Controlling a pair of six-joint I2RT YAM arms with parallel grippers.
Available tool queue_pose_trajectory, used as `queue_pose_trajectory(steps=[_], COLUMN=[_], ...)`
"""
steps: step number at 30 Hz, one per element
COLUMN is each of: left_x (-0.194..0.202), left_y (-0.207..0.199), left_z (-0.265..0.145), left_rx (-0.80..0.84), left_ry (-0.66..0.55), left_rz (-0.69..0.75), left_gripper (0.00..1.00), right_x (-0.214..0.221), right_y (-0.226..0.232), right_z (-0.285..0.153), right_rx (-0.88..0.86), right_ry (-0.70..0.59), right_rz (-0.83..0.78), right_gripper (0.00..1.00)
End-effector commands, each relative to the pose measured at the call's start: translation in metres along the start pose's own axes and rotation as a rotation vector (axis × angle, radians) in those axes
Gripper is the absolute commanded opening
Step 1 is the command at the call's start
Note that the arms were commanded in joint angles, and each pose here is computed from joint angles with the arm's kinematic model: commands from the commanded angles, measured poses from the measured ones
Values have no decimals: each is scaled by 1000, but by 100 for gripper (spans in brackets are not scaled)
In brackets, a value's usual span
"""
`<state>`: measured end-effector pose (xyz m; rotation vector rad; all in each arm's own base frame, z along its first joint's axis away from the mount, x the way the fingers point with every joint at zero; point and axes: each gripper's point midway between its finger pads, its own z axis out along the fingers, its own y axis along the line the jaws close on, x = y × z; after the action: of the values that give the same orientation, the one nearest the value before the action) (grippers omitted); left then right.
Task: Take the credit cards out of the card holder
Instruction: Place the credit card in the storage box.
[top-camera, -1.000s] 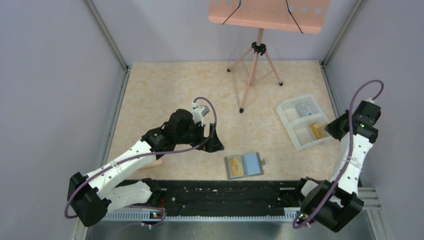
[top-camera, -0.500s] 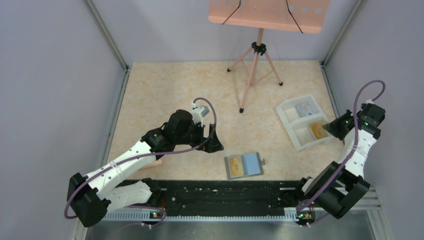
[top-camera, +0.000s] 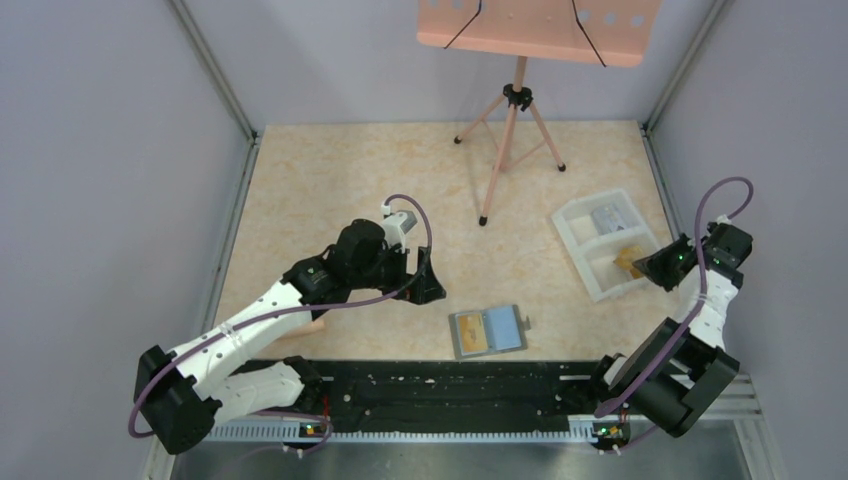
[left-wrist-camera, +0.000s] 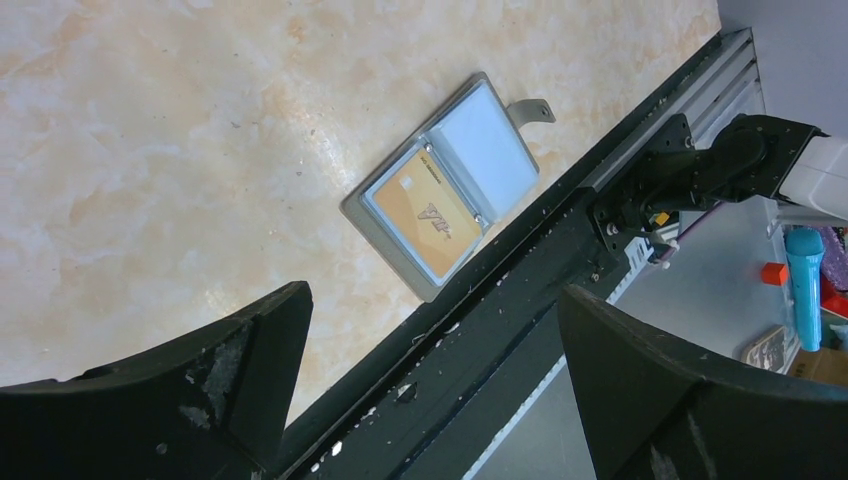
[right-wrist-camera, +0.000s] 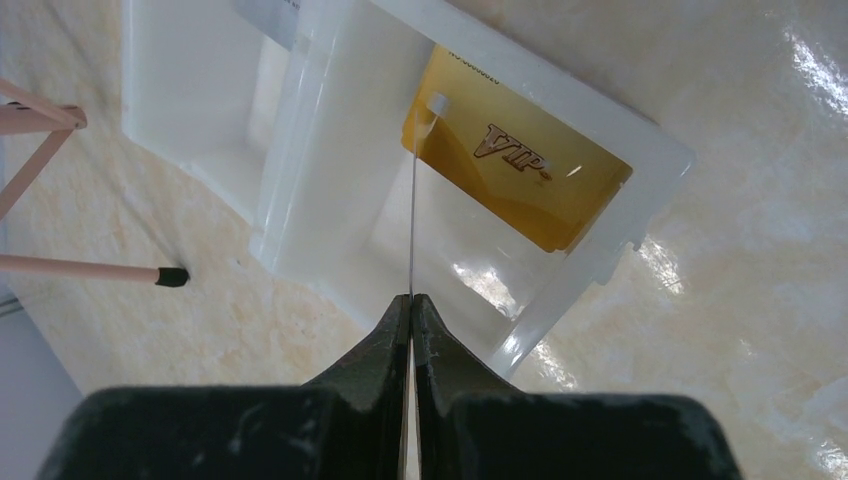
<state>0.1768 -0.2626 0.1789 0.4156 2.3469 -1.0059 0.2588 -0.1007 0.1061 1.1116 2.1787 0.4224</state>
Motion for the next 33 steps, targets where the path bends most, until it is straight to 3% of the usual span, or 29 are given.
queue_pose_trajectory(steps=[1, 33], left_x=[-9, -8], left_y=[-1, 4], left_z=[-6, -2], left_rx=[-3, -27], left_ry=[-47, -36], left_rz=[29, 24], left_gripper=[98, 98], right_x=[-26, -36], right_y=[7, -10], right_z=[-5, 9], right_rx=[-23, 2], right_ry=[-119, -154], right_rz=[-31, 6], right_gripper=[0, 0])
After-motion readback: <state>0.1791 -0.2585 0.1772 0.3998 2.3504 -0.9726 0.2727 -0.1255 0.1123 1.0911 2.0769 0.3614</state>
